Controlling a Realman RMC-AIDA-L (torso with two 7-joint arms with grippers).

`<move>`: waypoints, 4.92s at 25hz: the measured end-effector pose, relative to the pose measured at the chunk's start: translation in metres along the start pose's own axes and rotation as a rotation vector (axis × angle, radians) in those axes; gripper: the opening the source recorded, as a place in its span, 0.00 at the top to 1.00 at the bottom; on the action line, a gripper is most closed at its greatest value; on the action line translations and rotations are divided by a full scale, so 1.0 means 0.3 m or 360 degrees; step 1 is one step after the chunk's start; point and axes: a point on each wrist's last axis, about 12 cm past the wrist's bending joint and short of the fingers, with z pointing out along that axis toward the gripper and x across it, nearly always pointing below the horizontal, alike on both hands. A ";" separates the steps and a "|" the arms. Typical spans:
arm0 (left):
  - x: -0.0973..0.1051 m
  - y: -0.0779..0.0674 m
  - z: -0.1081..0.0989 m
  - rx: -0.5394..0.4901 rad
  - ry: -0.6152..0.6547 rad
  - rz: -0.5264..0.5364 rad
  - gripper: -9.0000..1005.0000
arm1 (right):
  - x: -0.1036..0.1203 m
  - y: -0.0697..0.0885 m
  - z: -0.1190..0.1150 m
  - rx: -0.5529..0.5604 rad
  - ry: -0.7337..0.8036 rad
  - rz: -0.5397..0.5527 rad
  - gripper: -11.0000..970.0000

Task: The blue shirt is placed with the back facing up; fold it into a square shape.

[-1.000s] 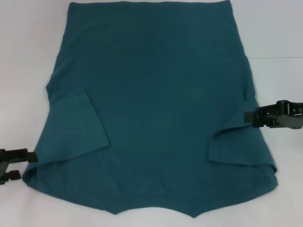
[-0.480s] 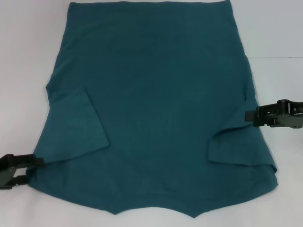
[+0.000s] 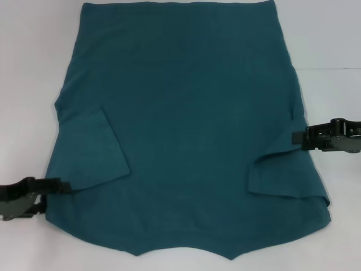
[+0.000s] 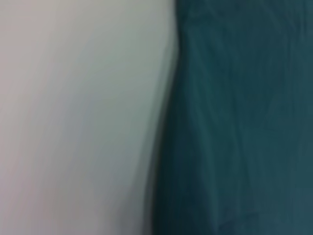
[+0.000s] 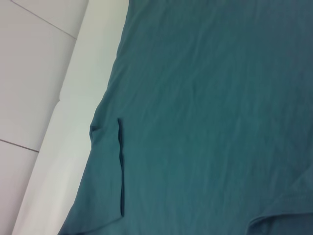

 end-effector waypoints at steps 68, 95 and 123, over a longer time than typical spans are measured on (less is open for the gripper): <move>-0.043 -0.039 0.015 0.0066 -0.0042 0.0115 0.95 | 0.157 -0.130 -0.084 0.0273 0.0278 -0.0226 0.26; -0.046 -0.041 0.016 0.0074 -0.0063 0.0103 0.93 | 0.160 -0.089 0.041 0.0227 0.0362 -0.0232 0.36; -0.037 -0.053 0.004 0.0133 -0.0008 0.0150 0.90 | 0.163 -0.088 0.005 0.0214 0.0406 -0.0148 0.92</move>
